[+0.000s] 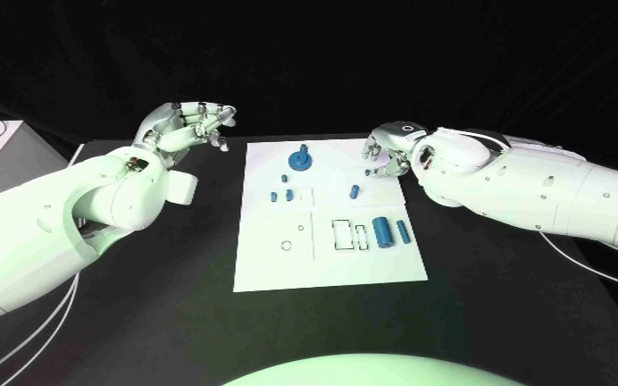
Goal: Assemble the parts on the task board
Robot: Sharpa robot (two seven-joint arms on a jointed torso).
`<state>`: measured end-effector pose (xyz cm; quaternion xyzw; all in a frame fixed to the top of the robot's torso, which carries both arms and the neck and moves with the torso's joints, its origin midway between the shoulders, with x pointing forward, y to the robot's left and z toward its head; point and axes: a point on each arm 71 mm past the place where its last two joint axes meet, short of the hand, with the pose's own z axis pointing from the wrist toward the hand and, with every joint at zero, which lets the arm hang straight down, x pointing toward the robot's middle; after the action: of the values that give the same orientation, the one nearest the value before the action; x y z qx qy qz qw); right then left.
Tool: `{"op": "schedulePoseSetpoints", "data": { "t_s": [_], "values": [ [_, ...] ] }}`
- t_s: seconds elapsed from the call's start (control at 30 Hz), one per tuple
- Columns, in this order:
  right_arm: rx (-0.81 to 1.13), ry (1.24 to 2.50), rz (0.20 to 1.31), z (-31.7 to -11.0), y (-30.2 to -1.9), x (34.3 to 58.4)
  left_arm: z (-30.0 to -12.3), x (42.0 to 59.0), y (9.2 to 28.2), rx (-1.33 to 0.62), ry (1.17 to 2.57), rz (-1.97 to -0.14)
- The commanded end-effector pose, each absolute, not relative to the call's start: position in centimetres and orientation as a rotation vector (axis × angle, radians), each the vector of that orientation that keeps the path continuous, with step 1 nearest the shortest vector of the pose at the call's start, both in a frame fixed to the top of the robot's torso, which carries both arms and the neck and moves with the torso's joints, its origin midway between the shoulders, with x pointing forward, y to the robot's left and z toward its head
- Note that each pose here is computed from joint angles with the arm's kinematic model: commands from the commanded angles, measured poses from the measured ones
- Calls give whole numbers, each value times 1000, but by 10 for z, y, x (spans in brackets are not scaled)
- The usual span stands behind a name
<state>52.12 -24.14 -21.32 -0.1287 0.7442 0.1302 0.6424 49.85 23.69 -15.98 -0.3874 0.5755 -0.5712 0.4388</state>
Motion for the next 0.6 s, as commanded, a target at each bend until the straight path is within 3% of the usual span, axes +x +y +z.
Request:
{"op": "schedulePoseSetpoints", "data": {
  "t_s": [0.03,0.6],
  "values": [
    [-290,1686,314,-214,-239,522,-158,498,237,-967,1402,-1432],
    [-296,1736,323,-225,-235,519,-158,498,239,-973,1405,-1421]
  ]
}}
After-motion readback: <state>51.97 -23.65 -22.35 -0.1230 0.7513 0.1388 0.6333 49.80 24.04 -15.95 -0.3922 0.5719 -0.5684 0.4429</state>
